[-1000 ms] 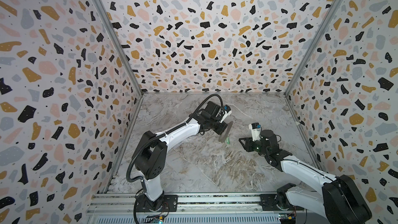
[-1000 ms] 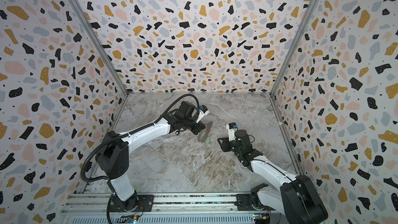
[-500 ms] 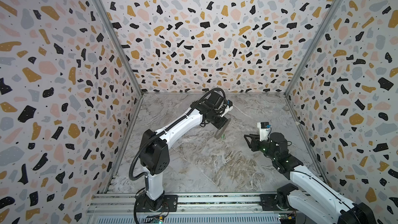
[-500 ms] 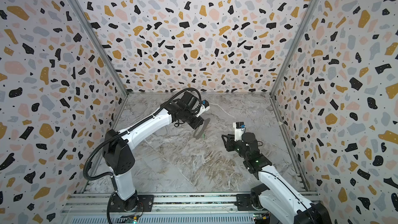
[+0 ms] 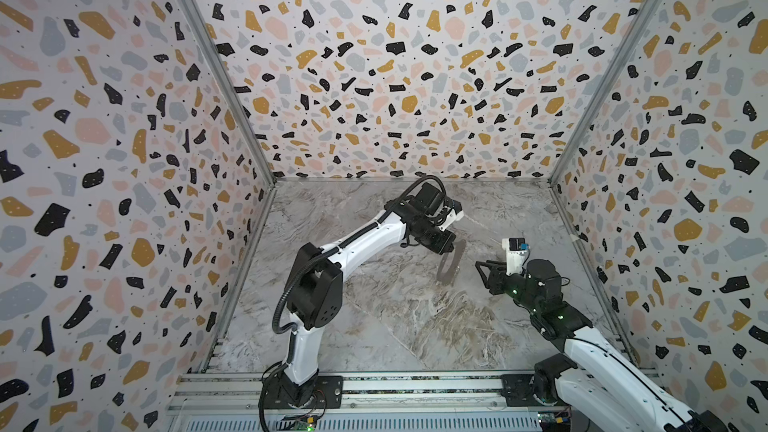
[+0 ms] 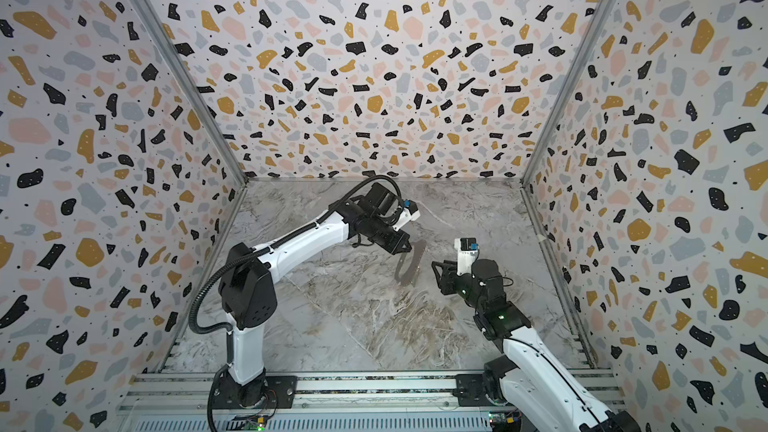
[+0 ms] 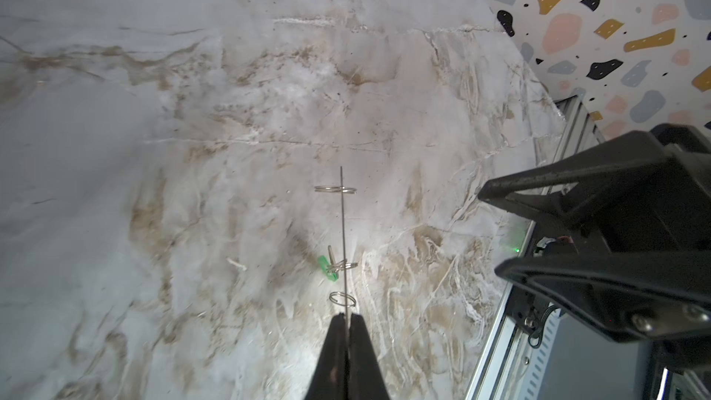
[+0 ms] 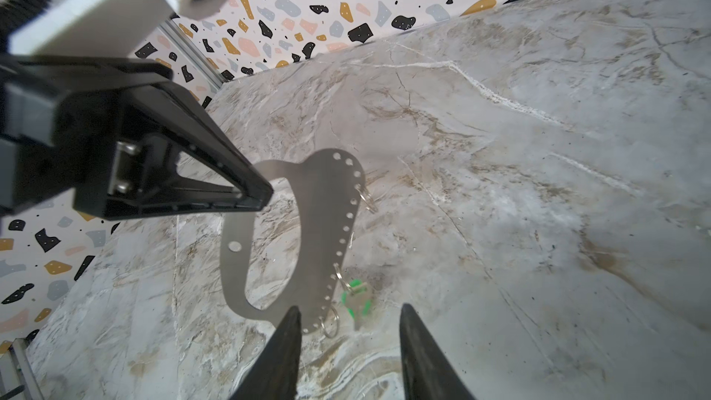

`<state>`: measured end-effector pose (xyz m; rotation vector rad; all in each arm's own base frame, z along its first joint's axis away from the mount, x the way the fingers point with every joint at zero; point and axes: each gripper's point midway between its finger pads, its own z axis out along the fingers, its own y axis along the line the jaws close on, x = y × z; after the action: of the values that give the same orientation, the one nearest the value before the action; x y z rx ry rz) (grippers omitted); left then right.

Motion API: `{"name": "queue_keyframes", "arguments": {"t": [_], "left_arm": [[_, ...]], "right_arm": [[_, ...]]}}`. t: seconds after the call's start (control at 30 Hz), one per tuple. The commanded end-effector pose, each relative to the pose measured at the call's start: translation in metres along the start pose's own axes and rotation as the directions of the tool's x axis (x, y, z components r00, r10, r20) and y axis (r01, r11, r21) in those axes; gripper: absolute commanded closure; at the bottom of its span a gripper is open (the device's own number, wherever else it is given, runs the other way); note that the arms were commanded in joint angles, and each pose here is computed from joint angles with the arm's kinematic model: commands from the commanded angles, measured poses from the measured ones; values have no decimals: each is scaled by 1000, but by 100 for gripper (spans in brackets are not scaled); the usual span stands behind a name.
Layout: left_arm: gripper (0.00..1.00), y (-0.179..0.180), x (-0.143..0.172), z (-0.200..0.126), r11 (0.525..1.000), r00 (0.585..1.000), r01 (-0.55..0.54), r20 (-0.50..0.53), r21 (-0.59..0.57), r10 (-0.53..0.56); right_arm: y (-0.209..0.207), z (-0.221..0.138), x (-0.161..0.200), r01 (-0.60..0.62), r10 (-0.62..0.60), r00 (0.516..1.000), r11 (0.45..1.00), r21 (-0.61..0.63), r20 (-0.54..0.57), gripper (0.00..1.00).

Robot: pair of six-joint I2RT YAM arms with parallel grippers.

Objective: Attach keys to a key ring
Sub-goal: Place the keyring at the center of the table.

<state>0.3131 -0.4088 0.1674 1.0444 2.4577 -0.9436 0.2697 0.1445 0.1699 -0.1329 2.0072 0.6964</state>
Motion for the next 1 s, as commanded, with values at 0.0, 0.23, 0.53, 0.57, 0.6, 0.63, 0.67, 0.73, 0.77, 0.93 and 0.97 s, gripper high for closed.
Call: {"name": "queue_keyframes", "arguments": {"t": [0.0,0.23,0.53,0.57,0.6,0.63,0.67,0.73,0.77,0.93,0.97], "left_arm": [[100,-21,-18,17,994,998,25,46,110,-31],[100,19,9,53,994,997,71,-50,85,-67],[100,76,49,43,990,983,142,-119,23,-139],[100,79,53,41,989,982,145,-129,26,-140],[100,84,58,39,988,979,153,-142,26,-148],[100,90,63,37,987,976,161,-153,20,-156],[100,95,67,34,986,974,164,-162,10,-160],[100,107,73,27,982,968,189,-166,3,-186],[100,110,75,22,979,967,203,-159,16,-198],[100,125,69,-8,977,972,214,-94,-11,-214],[100,128,69,-12,975,972,220,-84,-19,-221]], "right_arm": [[-4,-4,0,-7,7,1000,1000,17,1,57],[-5,-5,-1,-9,9,1000,1000,23,-3,57],[-8,-6,3,-13,13,1000,999,31,-5,57],[-8,-6,4,-16,16,1000,999,30,-7,57],[-8,-5,4,-17,17,1000,999,27,-7,57],[-8,-4,5,-18,19,1000,999,26,-9,57],[-8,-4,5,-19,19,1000,1000,23,-10,57],[-8,-4,6,-19,20,1000,1000,22,-13,57],[-8,-4,6,-20,20,1000,1000,21,-12,57],[-9,-5,6,-20,20,1000,1000,24,-6,57],[-9,-5,6,-20,21,1000,1000,23,-6,57]]}}
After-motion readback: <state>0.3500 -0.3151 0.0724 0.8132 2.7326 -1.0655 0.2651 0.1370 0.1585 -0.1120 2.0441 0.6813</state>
